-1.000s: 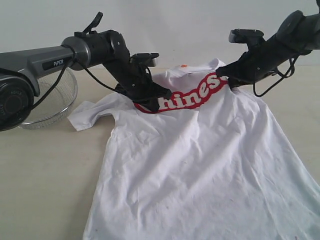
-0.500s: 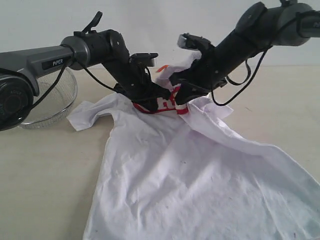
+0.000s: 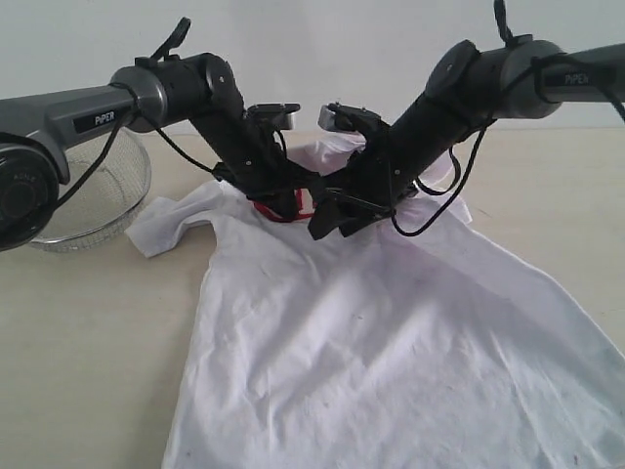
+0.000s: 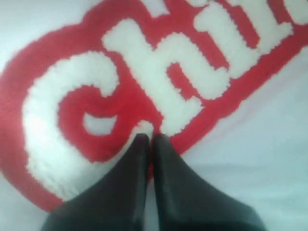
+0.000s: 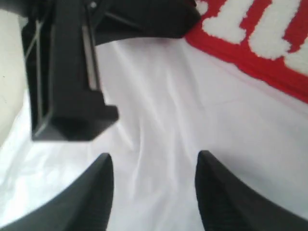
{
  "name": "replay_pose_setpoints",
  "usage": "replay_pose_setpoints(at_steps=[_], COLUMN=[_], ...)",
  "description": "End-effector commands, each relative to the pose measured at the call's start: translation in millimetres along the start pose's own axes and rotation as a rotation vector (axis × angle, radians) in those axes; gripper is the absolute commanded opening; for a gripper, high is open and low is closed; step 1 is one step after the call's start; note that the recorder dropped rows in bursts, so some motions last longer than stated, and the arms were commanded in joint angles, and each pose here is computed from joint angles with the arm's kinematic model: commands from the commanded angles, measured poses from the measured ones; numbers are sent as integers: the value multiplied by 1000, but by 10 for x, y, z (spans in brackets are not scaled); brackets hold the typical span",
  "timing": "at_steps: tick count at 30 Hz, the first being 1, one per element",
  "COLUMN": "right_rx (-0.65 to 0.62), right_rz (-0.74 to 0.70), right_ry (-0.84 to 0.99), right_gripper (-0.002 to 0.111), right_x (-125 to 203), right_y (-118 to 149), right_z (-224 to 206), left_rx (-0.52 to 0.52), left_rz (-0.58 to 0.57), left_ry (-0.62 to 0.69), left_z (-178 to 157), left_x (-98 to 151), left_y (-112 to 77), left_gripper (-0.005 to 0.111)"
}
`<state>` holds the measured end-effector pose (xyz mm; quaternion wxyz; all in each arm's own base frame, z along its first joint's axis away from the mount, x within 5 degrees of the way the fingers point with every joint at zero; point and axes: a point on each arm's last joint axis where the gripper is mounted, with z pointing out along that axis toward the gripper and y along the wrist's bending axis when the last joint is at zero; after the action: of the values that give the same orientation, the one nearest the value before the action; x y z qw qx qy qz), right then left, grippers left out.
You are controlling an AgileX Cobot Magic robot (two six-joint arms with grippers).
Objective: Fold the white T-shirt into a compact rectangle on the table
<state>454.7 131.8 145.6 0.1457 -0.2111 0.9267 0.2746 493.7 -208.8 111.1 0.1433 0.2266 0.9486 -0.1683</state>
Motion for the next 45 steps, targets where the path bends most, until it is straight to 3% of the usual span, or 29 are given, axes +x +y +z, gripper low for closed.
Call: replay_pose_setpoints(at_steps=[1,11,20,25,28,45], right_rx=[1,56,224,315,298,294], right_rz=[-37,-5,84,61,70,-35], right_ry=[-36,-185,-284,-195,-155,-5], right_gripper=[42,42,42,42,42,42], right_x=[-54,-181,-28,136,193,319], right_y=[59,-73,-749,-1051,-1130,-1154], right_z=[-112,-720,-1301,-1255,-1133,-1079], left_rx=[-38,-44,-36,-35,-29,-30], left_rz=[-42,-74,-79,-81,-85,-80], left_ry=[10,1,-6,-16,-20,-20], left_z=[-176,-268,-268,-268,-268,-268], left_x=[6,4,-3,-12,-16,-16], left_y=[228,337,330,329,324,324], left_gripper=[4,4,4,4,4,4])
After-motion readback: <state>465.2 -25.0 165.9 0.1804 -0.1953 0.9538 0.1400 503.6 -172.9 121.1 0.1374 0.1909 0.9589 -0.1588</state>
